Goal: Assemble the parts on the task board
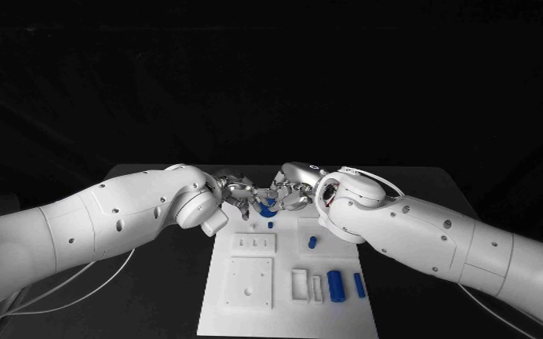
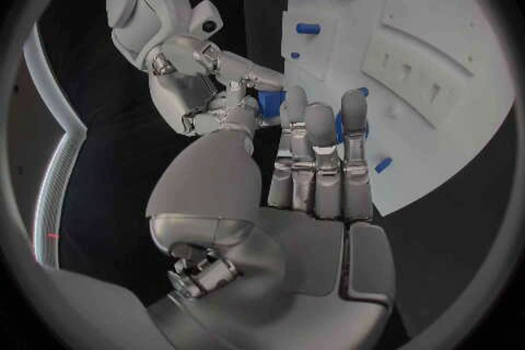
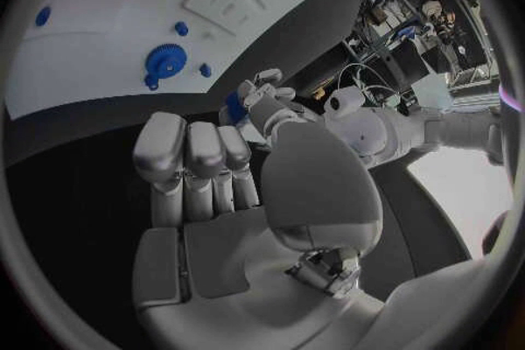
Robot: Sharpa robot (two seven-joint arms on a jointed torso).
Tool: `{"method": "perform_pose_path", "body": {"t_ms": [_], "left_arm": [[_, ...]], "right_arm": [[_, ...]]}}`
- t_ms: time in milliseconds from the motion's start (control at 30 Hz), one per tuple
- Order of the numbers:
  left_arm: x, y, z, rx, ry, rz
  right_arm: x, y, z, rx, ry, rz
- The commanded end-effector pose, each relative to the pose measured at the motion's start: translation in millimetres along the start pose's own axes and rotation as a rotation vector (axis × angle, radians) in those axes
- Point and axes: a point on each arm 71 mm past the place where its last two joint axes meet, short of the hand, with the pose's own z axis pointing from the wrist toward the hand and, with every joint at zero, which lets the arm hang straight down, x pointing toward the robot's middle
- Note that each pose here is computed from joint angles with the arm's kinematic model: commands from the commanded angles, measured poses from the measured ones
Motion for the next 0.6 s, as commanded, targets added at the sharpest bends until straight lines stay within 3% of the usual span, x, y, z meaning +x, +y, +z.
{"method": "perform_pose_path", "body": {"t_ms": [33, 600], "left_arm": [[1.4, -2.2, 0.2, 0.008, 0.002, -0.009], [7.4, -3.9, 0.3, 0.011, 0.053, 0.001]], "right_arm": [[1.9, 2.0, 0.3, -0.009, 0.022, -0.013], [2.4, 1.2, 1.6, 0.000, 0.020, -0.012]]}}
